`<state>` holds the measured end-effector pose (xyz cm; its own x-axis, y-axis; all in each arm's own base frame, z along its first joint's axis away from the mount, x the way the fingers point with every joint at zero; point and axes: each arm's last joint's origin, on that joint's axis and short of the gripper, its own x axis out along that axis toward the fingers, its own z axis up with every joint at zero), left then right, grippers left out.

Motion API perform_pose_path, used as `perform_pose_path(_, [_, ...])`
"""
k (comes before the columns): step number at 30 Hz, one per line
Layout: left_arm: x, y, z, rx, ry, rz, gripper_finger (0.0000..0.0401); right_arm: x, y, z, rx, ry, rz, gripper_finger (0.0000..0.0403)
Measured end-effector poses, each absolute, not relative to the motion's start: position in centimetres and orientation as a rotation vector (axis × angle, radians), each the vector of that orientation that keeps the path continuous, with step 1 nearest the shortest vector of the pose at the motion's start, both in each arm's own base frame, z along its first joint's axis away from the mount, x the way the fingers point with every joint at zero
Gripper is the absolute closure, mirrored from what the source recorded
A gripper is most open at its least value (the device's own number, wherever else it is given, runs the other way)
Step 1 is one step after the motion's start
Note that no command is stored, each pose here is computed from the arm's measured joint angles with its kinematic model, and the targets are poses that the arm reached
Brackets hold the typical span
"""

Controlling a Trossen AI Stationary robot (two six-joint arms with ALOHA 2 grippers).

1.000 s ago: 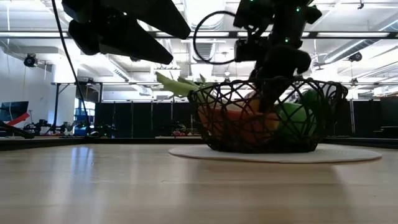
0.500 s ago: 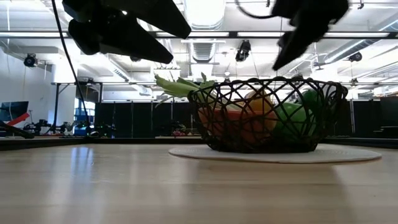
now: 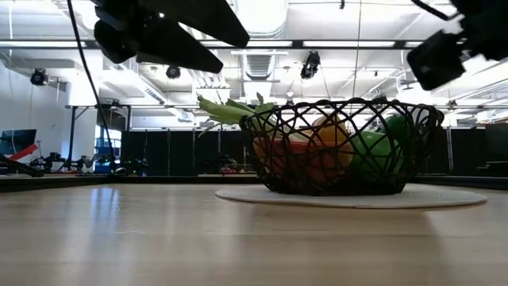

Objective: Build produce basket
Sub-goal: Return to Home Position

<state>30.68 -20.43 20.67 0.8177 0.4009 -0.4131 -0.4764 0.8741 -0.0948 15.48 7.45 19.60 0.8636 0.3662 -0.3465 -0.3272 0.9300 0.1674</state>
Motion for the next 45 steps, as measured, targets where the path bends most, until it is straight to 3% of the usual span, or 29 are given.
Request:
perform_pose_path(4, [31.1,-19.7,20.5,-0.188,0.392,0.494,0.0149,14.5,8.3,17.9,0.079,0.297,0.451,0.0172])
perform_pose_path(7, [31.3,-18.6,19.4,-0.223,0.406,0.499,0.0179,13.7,8.5,16.6,0.066,0.188,0.486,0.0185])
perform_pose_path(14, [31.9,-15.7,17.4,-0.261,0.363,0.369,0.0322,12.8,7.6,15.3,0.076,0.112,0.467,0.0268])
perform_pose_path(16, [31.8,-14.2,18.1,-0.260,0.333,0.361,0.0370,13.0,7.3,15.5,0.054,0.093,0.447,0.0302])
perform_pose_path(18, [31.4,-12.4,19.1,-0.261,0.301,0.387,0.0391,13.1,6.7,15.8,0.034,0.068,0.410,0.0335])
perform_pose_path(22, [29.4,-9.0,21.3,-0.233,0.277,0.361,0.0393,13.3,5.1,16.1,0.015,0.049,0.301,0.0387])
perform_pose_path(29, [22.6,-4.7,23.8,-0.245,0.150,0.387,0.0400,11.8,2.6,17.5,0.063,-0.033,0.260,0.0394])
perform_pose_path(36, [16.4,-2.0,22.3,-0.320,0.039,0.324,0.0401,9.8,2.1,18.0,0.087,-0.104,0.314,0.0394])
perform_pose_path(45, [12.3,-0.4,19.5,-0.331,-0.072,0.213,0.0401,9.3,2.4,17.6,0.037,-0.083,0.435,0.0394])
